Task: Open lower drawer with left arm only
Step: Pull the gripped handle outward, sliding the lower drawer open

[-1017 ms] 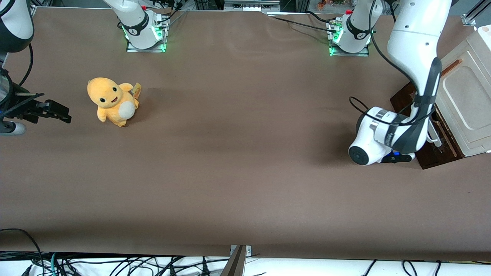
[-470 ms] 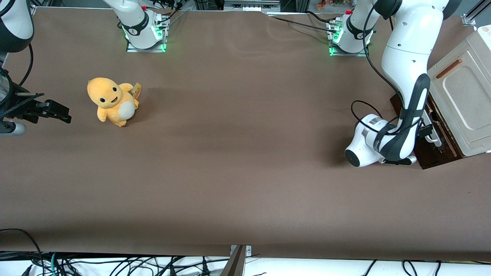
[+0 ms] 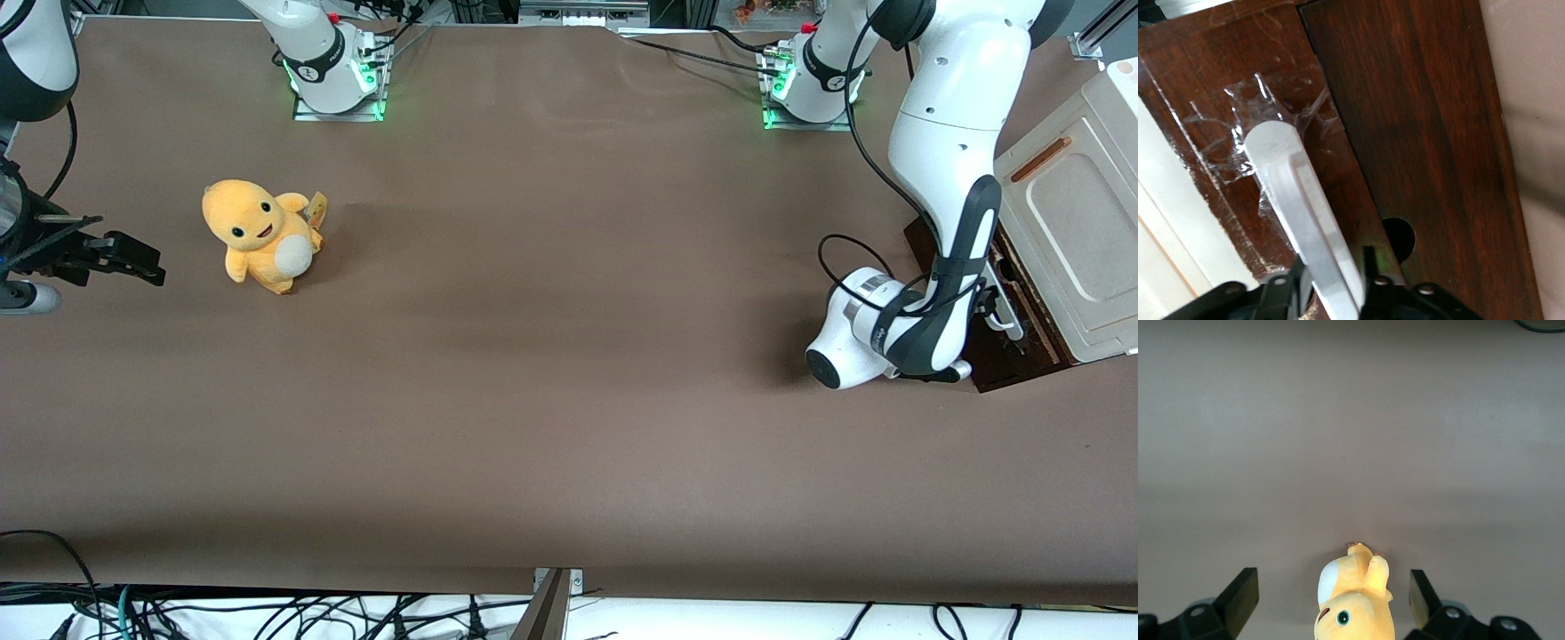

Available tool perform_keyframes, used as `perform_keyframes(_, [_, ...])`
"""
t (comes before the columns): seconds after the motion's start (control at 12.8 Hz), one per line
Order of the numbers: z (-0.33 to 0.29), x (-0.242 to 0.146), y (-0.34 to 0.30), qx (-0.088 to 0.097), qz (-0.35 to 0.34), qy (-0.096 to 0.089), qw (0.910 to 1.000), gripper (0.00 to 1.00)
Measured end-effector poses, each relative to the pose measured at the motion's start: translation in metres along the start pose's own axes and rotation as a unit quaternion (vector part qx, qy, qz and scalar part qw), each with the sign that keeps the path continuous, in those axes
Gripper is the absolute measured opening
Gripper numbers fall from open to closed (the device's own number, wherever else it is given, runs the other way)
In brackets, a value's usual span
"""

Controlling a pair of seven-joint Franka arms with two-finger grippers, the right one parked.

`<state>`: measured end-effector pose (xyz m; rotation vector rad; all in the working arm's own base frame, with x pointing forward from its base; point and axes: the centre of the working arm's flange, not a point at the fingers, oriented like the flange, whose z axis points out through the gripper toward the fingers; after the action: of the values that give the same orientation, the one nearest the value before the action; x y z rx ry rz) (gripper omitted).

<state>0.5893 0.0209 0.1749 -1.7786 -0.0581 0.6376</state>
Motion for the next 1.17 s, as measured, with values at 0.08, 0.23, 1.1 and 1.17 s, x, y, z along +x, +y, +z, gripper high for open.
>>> perform_keyframes(0.08, [0.0,0.0,-0.001,0.001,-0.005,-0.002,1.0,0.25])
perform_keyframes(0.23, [-0.001,0.0,-0.001,0.001,-0.005,-0.001,1.0,0.25])
perform_keyframes(1.1, [-0.08,-0.024,0.01,-0.034,0.002,0.034,0.9988,0.25])
perform_keyframes(1.17, [-0.081,-0.024,0.011,-0.035,0.003,0.034,0.9988,0.25])
